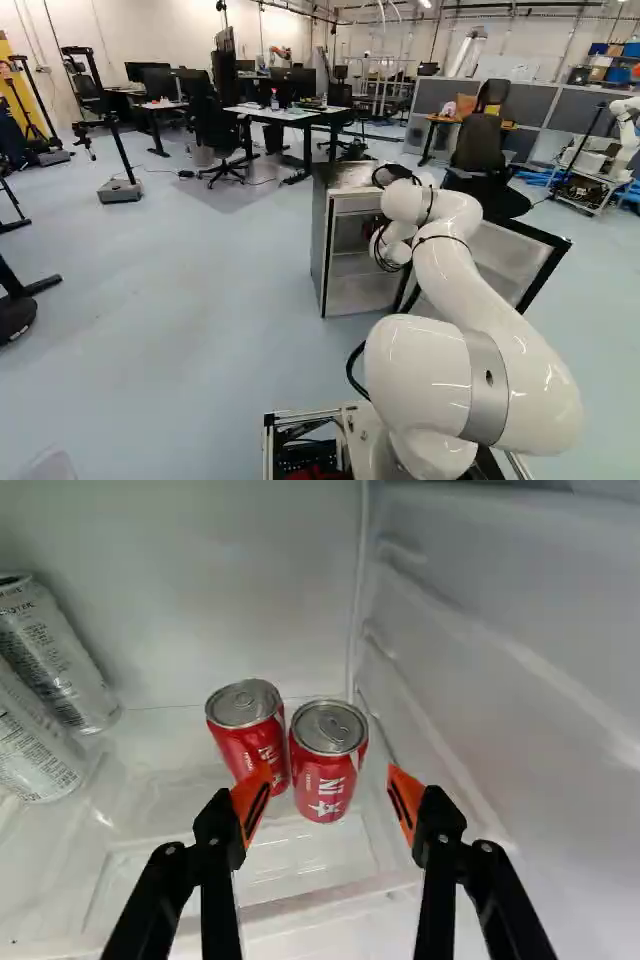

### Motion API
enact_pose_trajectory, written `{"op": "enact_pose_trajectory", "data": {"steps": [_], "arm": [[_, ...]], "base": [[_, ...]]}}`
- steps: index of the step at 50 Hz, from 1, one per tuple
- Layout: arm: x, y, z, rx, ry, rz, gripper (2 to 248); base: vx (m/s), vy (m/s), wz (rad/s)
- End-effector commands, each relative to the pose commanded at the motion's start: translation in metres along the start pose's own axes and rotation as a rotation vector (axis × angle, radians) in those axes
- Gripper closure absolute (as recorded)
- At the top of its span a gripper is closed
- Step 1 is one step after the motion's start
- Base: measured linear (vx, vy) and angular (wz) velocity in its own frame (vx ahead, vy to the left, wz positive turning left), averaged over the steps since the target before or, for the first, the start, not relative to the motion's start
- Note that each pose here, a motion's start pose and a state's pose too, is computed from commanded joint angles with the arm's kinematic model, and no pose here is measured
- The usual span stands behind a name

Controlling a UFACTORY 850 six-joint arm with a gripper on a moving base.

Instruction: Grab a drink from the fridge

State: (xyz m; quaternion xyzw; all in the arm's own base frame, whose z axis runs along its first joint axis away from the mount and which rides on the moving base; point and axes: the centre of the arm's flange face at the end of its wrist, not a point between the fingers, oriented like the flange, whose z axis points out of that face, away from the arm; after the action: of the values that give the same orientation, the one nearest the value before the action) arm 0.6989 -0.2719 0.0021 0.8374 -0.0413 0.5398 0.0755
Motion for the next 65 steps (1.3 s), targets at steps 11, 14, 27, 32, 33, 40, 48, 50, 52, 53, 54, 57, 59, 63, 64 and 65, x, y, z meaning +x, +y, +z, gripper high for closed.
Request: {"op": "enact_pose_trajectory", "data": {"steps": [11, 14, 27, 32, 33, 40, 48, 50, 52, 53, 54, 57, 59, 63, 64, 65], "arm": [[0.0, -0.002, 0.008, 0.001, 0.008, -0.005, 77], [-0.001, -0.002, 0.011, 0.001, 0.011, -0.006, 77], [0.0, -0.004, 0.02, 0.002, 0.03, -0.011, 77], [0.0, -0.004, 0.02, 0.002, 0.031, -0.012, 77], [0.0, -0.004, 0.02, 0.002, 0.031, -0.012, 77], [0.0, -0.004, 0.02, 0.002, 0.031, -0.012, 77], [0.0, -0.004, 0.02, 0.002, 0.031, -0.012, 77], [0.0, -0.004, 0.02, 0.002, 0.031, -0.012, 107], [0.0, -0.004, 0.02, 0.002, 0.031, -0.012, 107], [0.0, -0.004, 0.02, 0.002, 0.031, -0.012, 107], [0.0, -0.004, 0.02, 0.002, 0.031, -0.012, 144], [0.0, -0.004, 0.02, 0.002, 0.031, -0.012, 144], [0.0, -0.004, 0.02, 0.002, 0.031, -0.012, 144], [0.0, -0.004, 0.02, 0.002, 0.031, -0.012, 154], [0.0, -0.004, 0.02, 0.002, 0.031, -0.012, 154], [0.0, -0.004, 0.02, 0.002, 0.031, -0.012, 154]], "base": [[0.0, 0.0, 0.0], [0.0, 0.0, 0.0], [0.0, 0.0, 0.0], [0.0, 0.0, 0.0], [0.0, 0.0, 0.0], [0.0, 0.0, 0.0], [0.0, 0.0, 0.0], [0.0, 0.0, 0.0], [0.0, 0.0, 0.0], [0.0, 0.0, 0.0], [0.0, 0.0, 0.0], [0.0, 0.0, 0.0], [0.0, 0.0, 0.0], [0.0, 0.0, 0.0], [0.0, 0.0, 0.0], [0.0, 0.0, 0.0]]}}
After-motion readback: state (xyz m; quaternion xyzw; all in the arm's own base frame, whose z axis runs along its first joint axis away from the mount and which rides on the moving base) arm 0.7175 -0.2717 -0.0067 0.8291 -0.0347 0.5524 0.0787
